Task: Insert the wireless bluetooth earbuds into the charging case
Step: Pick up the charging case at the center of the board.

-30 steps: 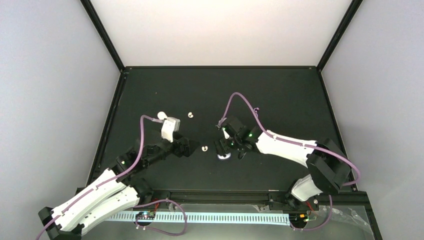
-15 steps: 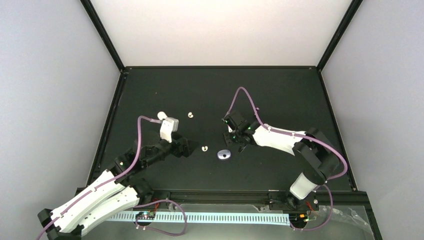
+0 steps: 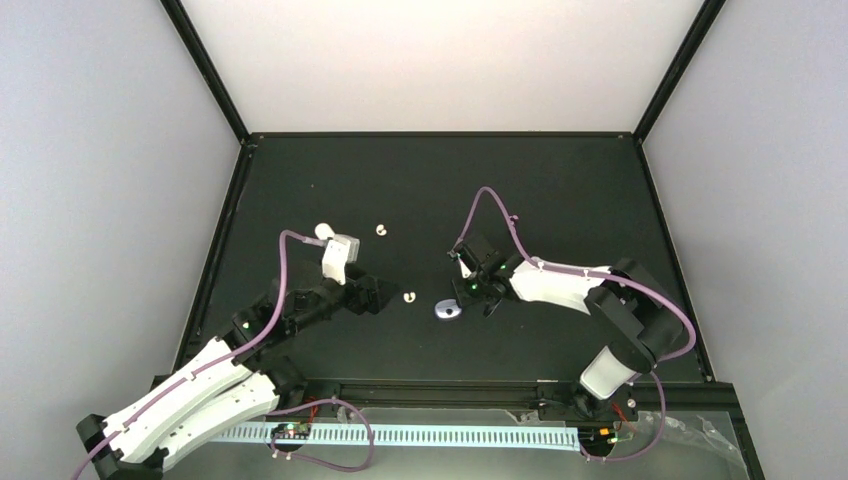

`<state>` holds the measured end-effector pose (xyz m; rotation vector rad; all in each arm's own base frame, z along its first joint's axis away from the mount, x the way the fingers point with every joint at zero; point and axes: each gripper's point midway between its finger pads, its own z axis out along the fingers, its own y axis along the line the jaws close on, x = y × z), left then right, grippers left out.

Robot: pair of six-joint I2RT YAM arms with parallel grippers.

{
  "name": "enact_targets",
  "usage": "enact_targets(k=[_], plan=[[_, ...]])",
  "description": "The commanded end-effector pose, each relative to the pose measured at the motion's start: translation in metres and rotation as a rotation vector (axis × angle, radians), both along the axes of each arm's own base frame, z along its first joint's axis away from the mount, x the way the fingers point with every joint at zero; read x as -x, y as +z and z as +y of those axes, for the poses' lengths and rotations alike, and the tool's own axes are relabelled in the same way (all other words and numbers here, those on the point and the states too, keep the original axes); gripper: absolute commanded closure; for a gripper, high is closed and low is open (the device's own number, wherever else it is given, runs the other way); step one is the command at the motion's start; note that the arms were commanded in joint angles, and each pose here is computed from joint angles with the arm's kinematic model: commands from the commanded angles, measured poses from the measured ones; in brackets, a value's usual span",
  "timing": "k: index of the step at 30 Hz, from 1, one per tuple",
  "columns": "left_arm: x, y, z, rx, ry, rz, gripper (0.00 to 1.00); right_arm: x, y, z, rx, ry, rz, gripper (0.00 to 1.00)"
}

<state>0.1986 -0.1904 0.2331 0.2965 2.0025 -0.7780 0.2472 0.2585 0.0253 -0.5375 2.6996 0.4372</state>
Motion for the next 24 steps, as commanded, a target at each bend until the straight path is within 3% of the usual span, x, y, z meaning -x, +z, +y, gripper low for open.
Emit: enact_targets(k=[1, 17, 19, 22, 24], plan=[[0.001, -0.004, -0.004, 0.005, -0.012, 0.019, 0.01, 0.013, 0.004, 0.009, -0.047, 0.059, 0.008, 0.99], [0.001, -0.017, -0.008, 0.0, -0.021, 0.054, 0.01, 0.039, 0.015, 0.006, -0.054, 0.101, 0.003, 0.99], [0.001, -0.018, -0.008, -0.002, -0.02, 0.061, 0.01, 0.036, 0.023, 0.002, -0.058, 0.096, -0.034, 0.87], [0.001, -0.018, -0.008, 0.0, -0.021, 0.063, 0.01, 0.036, 0.038, 0.005, -0.08, 0.135, -0.078, 0.53], [0.002, -0.018, -0.008, -0.001, -0.022, 0.063, 0.01, 0.038, 0.044, 0.007, -0.084, 0.178, -0.091, 0.38]])
